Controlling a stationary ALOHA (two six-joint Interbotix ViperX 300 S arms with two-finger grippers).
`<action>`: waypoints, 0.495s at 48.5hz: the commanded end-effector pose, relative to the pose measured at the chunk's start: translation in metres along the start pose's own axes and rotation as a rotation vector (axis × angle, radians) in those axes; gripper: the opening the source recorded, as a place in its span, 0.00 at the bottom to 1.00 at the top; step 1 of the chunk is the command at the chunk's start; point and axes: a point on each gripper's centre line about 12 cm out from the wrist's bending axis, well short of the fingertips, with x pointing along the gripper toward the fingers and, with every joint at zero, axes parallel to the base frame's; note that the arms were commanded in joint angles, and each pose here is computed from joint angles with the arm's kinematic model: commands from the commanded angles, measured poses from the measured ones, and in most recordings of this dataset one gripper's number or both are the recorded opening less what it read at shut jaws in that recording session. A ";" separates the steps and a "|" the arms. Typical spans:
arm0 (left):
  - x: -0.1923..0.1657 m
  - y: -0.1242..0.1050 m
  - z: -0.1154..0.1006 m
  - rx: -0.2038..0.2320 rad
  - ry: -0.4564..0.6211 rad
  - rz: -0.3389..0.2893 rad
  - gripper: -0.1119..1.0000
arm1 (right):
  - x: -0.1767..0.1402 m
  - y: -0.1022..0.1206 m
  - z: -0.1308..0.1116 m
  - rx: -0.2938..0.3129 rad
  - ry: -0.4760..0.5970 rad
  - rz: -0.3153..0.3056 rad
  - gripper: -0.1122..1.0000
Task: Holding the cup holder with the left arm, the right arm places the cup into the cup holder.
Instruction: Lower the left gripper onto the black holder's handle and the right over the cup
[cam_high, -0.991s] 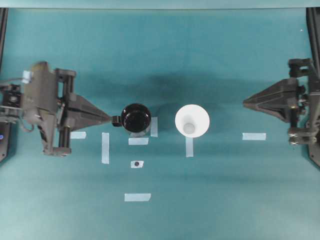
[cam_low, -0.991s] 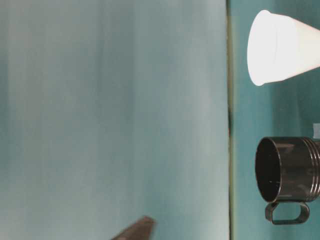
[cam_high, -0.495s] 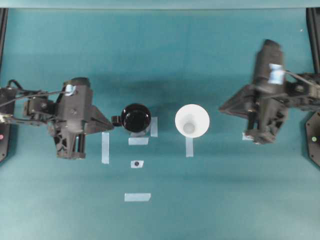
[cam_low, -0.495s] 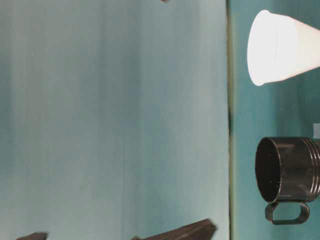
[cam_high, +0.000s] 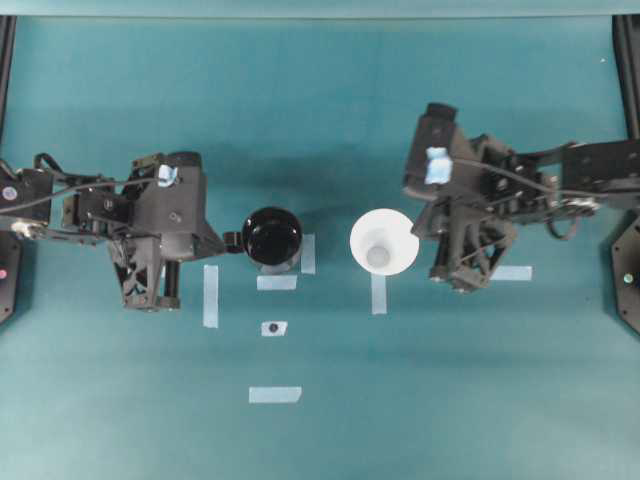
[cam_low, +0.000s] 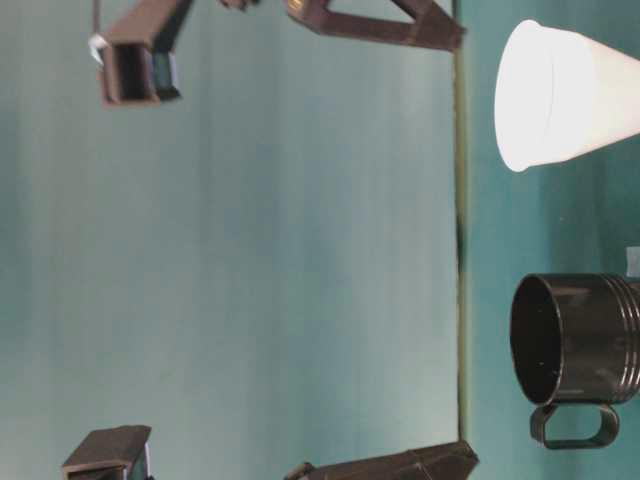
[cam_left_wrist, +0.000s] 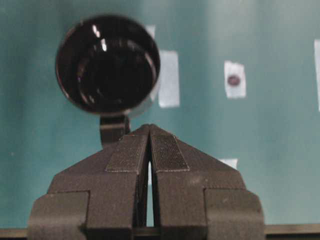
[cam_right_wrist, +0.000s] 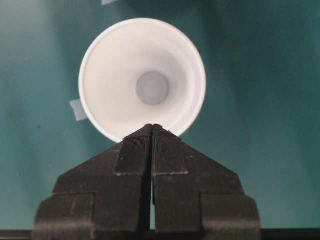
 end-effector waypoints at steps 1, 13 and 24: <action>-0.005 0.001 0.010 0.002 -0.030 0.004 0.13 | 0.001 0.000 0.010 -0.001 -0.016 0.000 0.11; -0.007 0.001 0.010 0.026 -0.035 0.006 0.13 | 0.000 -0.008 0.017 0.016 -0.038 -0.012 0.13; -0.007 0.009 0.009 0.013 -0.032 0.022 0.13 | -0.001 -0.014 0.018 0.028 -0.037 -0.024 0.32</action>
